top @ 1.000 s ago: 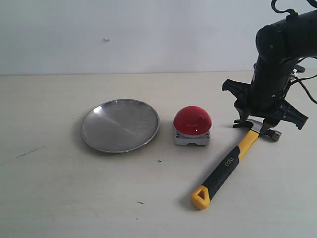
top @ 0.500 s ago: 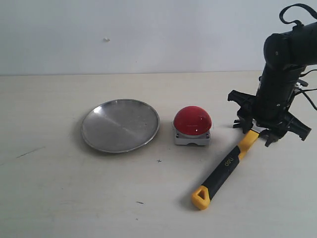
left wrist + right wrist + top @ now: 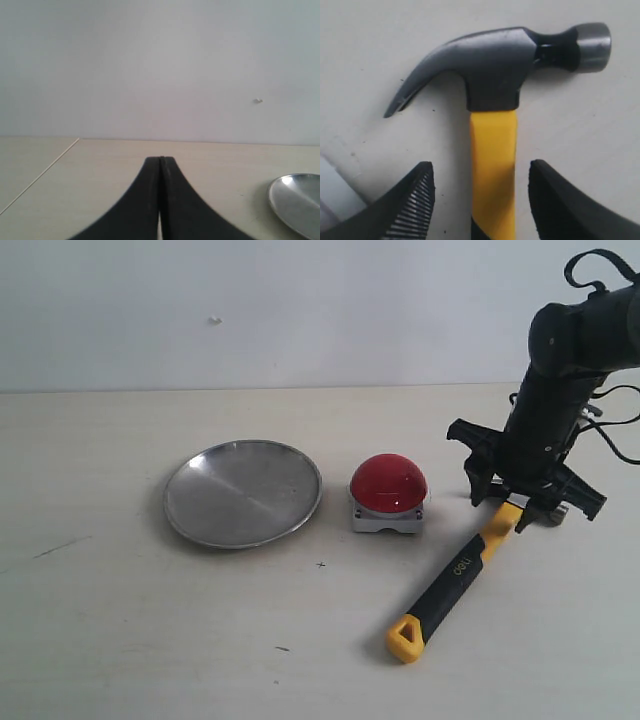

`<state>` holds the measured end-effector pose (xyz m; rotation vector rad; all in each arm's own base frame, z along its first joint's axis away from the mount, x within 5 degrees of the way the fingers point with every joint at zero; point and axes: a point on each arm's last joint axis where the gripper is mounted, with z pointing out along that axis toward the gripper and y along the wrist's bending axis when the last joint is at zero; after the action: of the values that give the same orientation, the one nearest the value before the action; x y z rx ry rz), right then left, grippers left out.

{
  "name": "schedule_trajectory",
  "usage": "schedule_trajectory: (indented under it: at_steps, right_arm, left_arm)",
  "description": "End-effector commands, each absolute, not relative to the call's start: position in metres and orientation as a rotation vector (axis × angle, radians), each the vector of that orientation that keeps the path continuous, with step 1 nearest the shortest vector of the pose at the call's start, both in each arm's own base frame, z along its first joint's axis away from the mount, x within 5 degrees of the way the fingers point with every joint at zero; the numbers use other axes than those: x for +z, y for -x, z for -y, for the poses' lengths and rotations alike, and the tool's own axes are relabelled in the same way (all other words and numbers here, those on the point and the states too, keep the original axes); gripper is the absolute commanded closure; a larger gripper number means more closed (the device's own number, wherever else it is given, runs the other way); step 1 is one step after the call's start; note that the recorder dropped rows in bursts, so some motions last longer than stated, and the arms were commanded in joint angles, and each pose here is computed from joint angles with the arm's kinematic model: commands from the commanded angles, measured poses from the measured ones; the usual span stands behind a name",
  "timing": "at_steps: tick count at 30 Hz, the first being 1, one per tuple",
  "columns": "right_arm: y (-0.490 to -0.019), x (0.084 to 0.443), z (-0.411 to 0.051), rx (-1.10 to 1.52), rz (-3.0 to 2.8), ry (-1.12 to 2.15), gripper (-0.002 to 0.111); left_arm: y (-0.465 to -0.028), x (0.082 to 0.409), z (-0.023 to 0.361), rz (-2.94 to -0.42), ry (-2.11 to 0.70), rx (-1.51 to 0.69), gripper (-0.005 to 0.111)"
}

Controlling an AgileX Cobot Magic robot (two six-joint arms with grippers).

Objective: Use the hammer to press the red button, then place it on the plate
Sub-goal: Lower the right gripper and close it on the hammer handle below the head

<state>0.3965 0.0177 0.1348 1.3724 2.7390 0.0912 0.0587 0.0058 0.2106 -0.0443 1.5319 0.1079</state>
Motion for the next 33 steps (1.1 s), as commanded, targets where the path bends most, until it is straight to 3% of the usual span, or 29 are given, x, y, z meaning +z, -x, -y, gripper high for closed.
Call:
schedule_trajectory:
  at_steps: [1, 33]
  right_arm:
    - [-0.398, 0.128, -0.013, 0.057, -2.757, -1.355, 0.053]
    - [-0.401, 0.114, -0.011, 0.017, -2.745, -1.364, 0.053]
  left_arm:
    - [-0.058, 0.21, -0.006, -1.528, 0.046, 0.112, 0.107]
    - [-0.058, 0.21, -0.006, -1.528, 0.046, 0.112, 0.107]
